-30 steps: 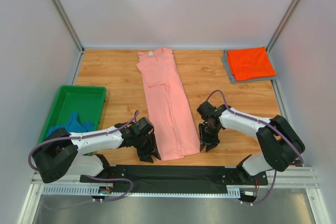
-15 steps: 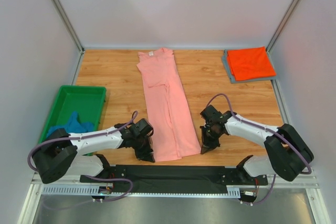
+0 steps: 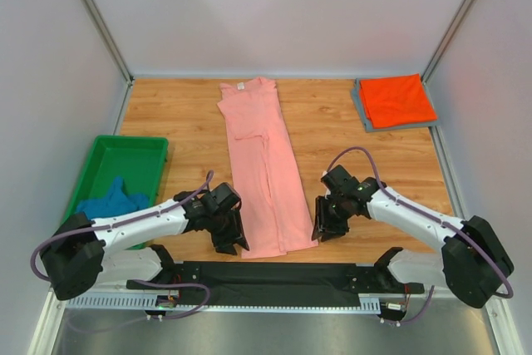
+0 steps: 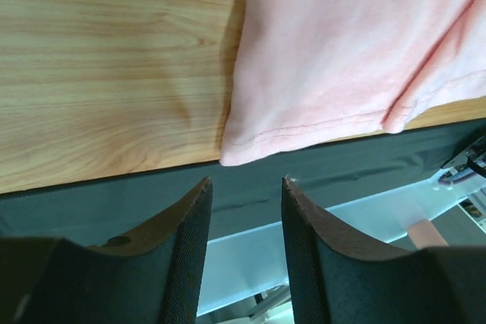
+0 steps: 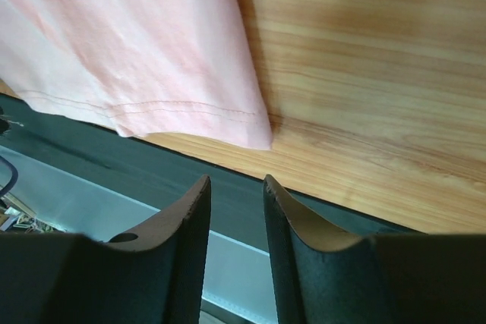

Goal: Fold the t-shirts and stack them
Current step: Fold the tshirt

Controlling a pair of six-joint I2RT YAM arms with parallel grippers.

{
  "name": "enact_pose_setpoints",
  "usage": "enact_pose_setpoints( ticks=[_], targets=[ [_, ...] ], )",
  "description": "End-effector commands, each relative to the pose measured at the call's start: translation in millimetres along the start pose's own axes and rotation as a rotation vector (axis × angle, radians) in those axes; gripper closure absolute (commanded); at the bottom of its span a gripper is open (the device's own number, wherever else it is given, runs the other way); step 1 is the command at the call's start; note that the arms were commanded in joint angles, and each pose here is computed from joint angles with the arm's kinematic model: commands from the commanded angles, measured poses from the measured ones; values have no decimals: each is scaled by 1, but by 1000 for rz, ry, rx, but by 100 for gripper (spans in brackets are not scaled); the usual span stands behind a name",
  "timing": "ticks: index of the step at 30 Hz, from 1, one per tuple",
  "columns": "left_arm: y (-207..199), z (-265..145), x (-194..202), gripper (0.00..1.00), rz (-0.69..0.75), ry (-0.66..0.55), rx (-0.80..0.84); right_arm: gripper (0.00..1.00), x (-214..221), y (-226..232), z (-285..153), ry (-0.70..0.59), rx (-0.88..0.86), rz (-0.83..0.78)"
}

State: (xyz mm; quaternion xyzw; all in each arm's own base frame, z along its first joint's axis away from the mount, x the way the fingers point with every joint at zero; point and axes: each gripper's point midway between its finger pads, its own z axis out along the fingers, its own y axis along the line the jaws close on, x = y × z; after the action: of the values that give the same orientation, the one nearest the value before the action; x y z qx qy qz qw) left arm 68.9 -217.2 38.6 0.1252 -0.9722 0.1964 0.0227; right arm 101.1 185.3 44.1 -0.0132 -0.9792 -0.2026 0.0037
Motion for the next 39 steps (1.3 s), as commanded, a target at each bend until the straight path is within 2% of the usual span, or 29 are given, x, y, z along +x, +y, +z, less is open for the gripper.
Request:
enact_pose_setpoints(
  ticks=[1,3,7,17,21,27,30,31,35,36,37,39],
  targets=[
    [-15,-3,-3,50,12,-21,67,64,-9,6,-6,-14,7,-45],
    [-18,6,0,49,-17,-1,112,66,-12,8,-1,-9,4,-60],
    [-6,21,4,49,-52,22,100,67,-11,-2,15,33,37,-76],
    [-3,20,0,49,-21,0,79,69,-9,-15,35,71,67,-98],
    [0,18,-10,47,-10,-62,63,75,-7,-18,35,74,77,-103],
    [7,27,-2,49,-32,-8,52,82,-7,-17,36,72,64,-106],
    [5,27,-3,54,-39,-11,55,85,-7,-16,36,76,60,-105],
    [5,27,-2,61,-47,-8,54,85,-7,-15,36,77,54,-109],
    [2,28,-2,74,-59,2,57,93,-7,-12,34,75,42,-102],
    [1,28,-2,80,-61,1,55,100,-7,-11,33,75,40,-98],
    [1,28,-2,91,-62,1,55,100,-7,-10,32,73,36,-98],
    [-6,26,-3,100,-60,2,65,100,-6,-8,30,77,31,-91]
  ],
)
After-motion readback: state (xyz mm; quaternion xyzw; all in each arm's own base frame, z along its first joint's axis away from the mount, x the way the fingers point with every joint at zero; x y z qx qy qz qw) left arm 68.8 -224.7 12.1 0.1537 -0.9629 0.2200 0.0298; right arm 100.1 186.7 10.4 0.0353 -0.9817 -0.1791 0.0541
